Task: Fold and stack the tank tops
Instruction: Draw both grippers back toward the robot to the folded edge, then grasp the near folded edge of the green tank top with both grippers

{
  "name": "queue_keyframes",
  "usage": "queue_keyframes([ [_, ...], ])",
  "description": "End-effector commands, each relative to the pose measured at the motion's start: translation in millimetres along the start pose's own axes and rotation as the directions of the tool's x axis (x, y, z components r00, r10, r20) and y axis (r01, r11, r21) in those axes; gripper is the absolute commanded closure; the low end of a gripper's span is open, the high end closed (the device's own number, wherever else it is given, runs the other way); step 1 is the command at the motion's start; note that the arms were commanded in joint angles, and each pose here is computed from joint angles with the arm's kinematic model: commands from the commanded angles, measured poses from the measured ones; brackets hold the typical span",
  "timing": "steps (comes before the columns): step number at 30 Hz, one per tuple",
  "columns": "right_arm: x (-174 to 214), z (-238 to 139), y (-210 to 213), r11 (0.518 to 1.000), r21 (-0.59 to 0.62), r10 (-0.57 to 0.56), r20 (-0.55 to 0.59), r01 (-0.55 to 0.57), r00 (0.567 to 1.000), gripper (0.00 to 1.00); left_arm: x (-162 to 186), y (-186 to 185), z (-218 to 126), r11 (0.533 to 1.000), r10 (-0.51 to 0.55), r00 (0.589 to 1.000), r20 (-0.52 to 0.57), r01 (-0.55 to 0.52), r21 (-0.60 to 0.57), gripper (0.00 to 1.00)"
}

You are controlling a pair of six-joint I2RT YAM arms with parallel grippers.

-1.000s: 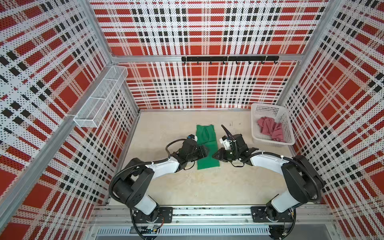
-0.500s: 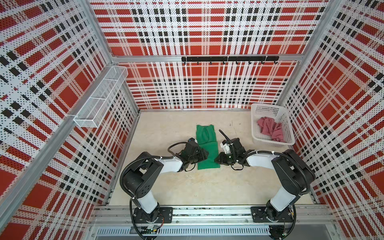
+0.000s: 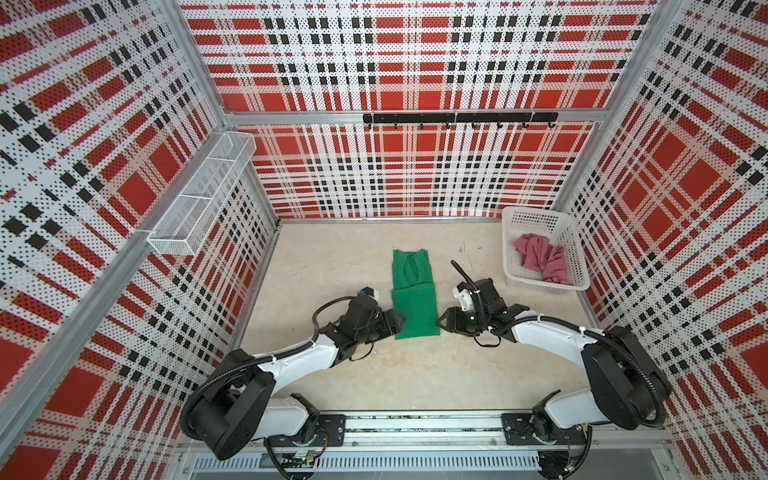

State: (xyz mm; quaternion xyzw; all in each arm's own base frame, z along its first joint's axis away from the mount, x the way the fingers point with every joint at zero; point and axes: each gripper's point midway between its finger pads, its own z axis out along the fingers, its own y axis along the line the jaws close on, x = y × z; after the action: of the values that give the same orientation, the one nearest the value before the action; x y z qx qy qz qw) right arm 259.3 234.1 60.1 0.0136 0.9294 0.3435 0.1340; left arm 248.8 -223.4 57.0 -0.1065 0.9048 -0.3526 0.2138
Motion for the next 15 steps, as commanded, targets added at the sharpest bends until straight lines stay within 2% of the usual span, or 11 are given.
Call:
queue_keyframes([
  [1, 2, 2, 6, 0.995, -0.079, 0.061, 0.011, -0.06, 0.998, 0.49, 17, -7, -4, 0.983, -0.138, 0.99, -0.038, 0.141, 0.118, 0.29],
  [9, 11, 13, -3, 0.984, -0.119, 0.131, 0.007, -0.129, 0.991, 0.51, 31, -2, 1, 0.949, -0.264, 0.964, -0.04, 0.267, 0.168, 0.36],
  [15, 11, 20, -7, 0.98, -0.133, 0.155, 0.02, -0.151, 0.988, 0.53, 31, 5, 11, 0.933, -0.315, 0.949, -0.028, 0.315, 0.174, 0.42],
])
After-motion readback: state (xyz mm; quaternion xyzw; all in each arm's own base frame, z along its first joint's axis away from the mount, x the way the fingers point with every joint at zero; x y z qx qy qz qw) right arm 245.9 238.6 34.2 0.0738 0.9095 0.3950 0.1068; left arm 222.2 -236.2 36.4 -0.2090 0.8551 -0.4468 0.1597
